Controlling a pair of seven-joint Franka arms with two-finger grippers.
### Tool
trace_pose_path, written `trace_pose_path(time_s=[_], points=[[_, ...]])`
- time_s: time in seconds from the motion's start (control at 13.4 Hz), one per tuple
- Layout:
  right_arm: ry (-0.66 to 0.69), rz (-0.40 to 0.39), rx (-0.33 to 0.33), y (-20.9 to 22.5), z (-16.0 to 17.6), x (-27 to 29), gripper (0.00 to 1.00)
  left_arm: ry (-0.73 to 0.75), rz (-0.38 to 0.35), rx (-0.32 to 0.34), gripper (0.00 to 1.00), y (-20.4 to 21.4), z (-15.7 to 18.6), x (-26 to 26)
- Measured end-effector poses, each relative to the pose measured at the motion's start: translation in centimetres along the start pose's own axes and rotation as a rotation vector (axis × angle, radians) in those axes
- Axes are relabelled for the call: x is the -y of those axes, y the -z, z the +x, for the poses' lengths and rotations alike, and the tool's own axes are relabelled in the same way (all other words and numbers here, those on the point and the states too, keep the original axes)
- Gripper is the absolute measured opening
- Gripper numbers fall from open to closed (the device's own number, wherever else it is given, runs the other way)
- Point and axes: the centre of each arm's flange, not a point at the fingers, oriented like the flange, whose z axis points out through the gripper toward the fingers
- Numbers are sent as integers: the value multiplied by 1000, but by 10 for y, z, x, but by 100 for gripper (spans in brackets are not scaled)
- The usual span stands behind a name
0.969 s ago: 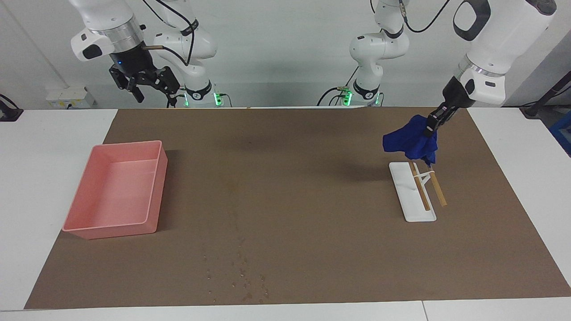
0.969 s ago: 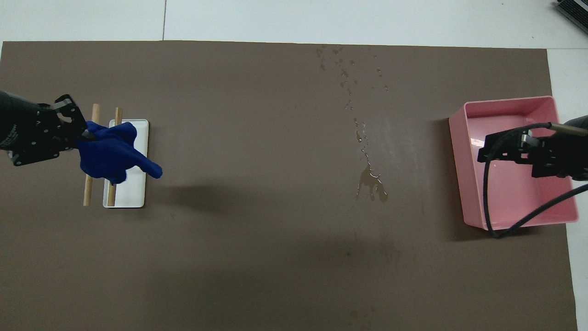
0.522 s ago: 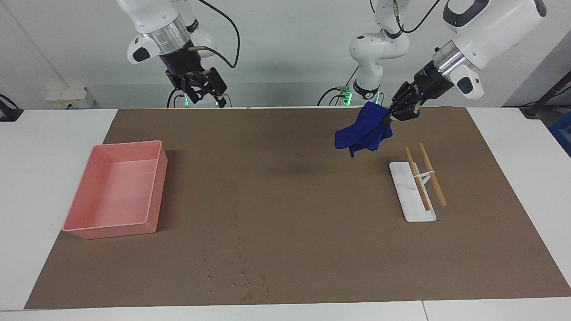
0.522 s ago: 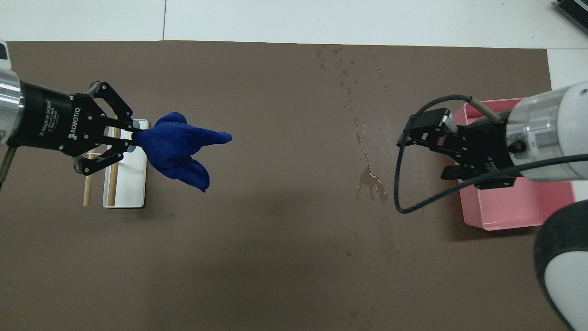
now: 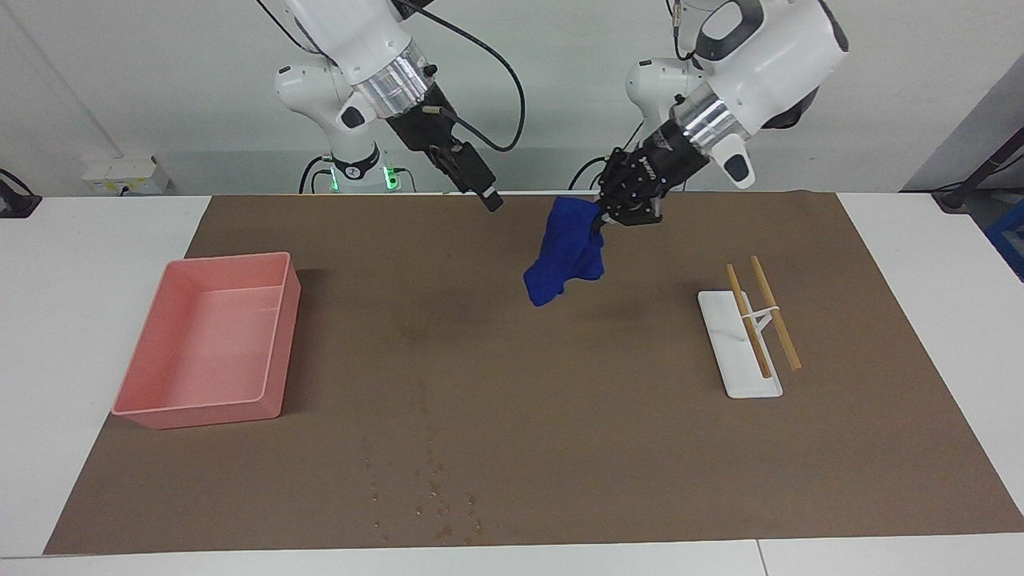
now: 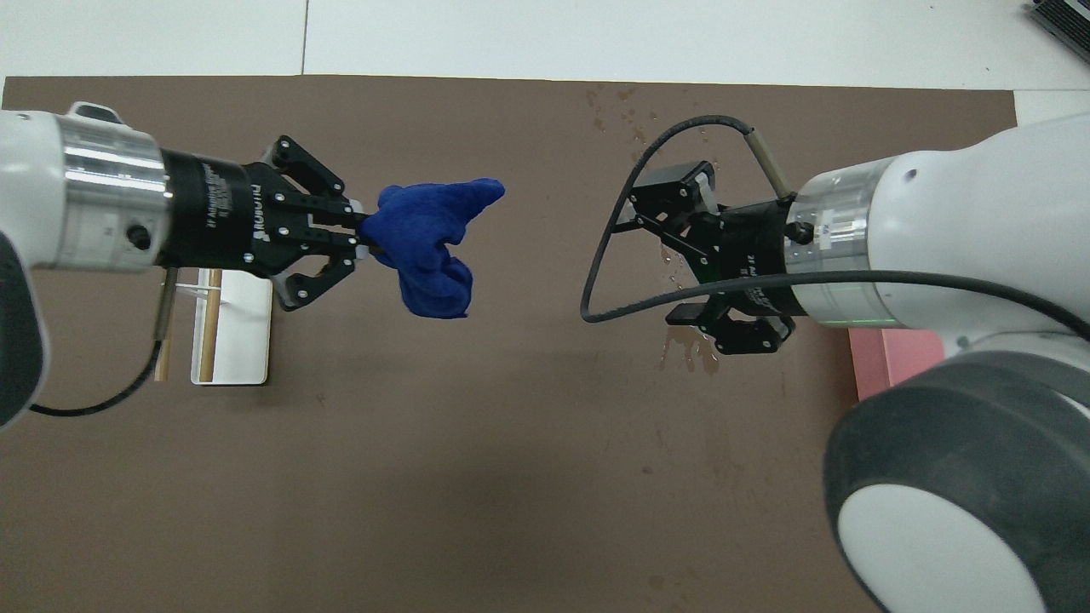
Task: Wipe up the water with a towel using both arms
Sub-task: 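Lift the towel with the left gripper while the right gripper approaches it, then grasp the towel with the right gripper and open the left gripper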
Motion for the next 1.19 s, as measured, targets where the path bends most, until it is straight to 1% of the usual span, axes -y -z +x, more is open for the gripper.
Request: trace_pose_path(time_s=[0.07, 0.22, 0.3, 0.37, 0.45, 0.6, 0.67, 0.75, 0.97, 1.04, 1.12, 1.19], points=[[-22, 17, 2, -7, -3, 4, 98, 14, -6, 9, 15, -10, -13, 10], [-40, 45, 3, -19, -9, 11, 97, 19, -4, 16, 15, -16, -25, 21], [-40, 46, 5, -25, -11, 12, 93, 19, -1, 18, 15, -17, -28, 25], [-38, 39, 8, -31, -13, 12, 93, 20, -1, 19, 15, -16, -30, 27], [-37, 34, 9, -34, -14, 12, 91, 20, -4, 22, 15, -15, -32, 28], [-37, 22, 11, -36, -14, 11, 90, 31, -24, 44, 15, -11, -33, 25], [-37, 14, 13, -37, -14, 10, 80, 34, -36, 51, 15, -9, -33, 23], [-38, 11, 13, -37, -13, 10, 66, 35, -42, 55, 15, -8, -33, 23], [-42, 12, 11, -35, -11, 10, 31, 36, -49, 60, 15, -9, -33, 22], [-43, 12, 8, -35, -9, 10, 23, 36, -50, 60, 15, -9, -33, 23], [-42, 12, 6, -35, -9, 10, 20, 36, -52, 61, 15, -10, -33, 23], [-41, 12, 5, -34, -9, 10, 19, 36, -53, 61, 15, -10, -33, 23]])
